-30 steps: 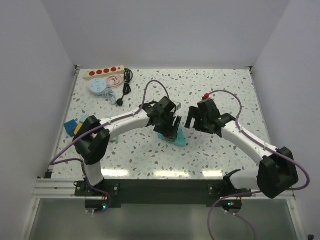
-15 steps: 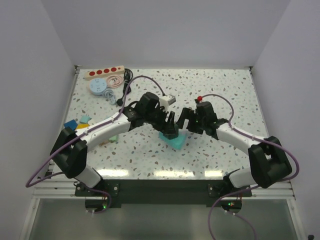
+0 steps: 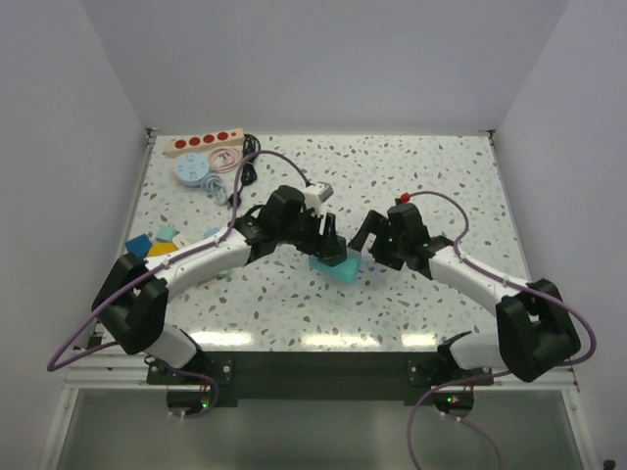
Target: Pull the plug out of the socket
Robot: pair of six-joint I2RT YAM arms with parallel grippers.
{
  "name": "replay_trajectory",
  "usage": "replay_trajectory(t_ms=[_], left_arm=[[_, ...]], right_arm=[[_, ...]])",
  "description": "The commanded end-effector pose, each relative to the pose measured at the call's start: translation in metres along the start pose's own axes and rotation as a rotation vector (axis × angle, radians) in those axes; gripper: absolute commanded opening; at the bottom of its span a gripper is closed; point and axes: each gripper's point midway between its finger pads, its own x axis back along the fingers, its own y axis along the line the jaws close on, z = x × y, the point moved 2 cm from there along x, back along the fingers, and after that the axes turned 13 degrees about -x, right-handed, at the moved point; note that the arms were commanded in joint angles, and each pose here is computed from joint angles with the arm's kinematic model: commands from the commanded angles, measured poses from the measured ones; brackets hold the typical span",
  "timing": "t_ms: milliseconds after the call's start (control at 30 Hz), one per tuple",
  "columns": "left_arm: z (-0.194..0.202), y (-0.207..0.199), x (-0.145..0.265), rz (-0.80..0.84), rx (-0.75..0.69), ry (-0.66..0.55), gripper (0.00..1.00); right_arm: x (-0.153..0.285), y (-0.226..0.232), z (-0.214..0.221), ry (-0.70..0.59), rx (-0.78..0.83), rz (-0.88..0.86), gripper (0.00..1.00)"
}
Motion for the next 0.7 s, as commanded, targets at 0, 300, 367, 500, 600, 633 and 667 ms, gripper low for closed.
replay_trajectory(t_ms=[0,300,367,500,600,633,667], left_arm=[[-0.036,0.015,0.016,-0.143,-0.028,-0.141,0.00],[-0.039,0.033,0.017,-0.252,0.023,-0.219,0.00],[-0.042,0.036,0.015,-0.270,0.050,-0.255,0.00],[-0.047,0.041,0.012,-0.292,0.102,-0.300,0.00],[-0.046,0.051,0.010,-0.349,0.145,-0.317,0.00],[-0.046,0.055,0.010,-0.372,0.156,-0.323,0.00],[-0.047,0.057,0.009,-0.380,0.171,-0.328,0.00]], right_arm=[[0.027,0.000,-0.030,-0.170,-0.104,0.132,0.99],[0.026,0.028,-0.013,-0.023,-0.312,-0.002,0.99],[0.020,0.025,0.008,0.083,-0.373,-0.030,0.99],[0.015,0.063,0.015,0.178,-0.395,-0.334,0.96],[0.016,0.067,0.019,0.216,-0.408,-0.384,0.91],[0.016,0.067,0.021,0.226,-0.400,-0.387,0.91],[0.017,0.067,0.022,0.237,-0.392,-0.388,0.89]])
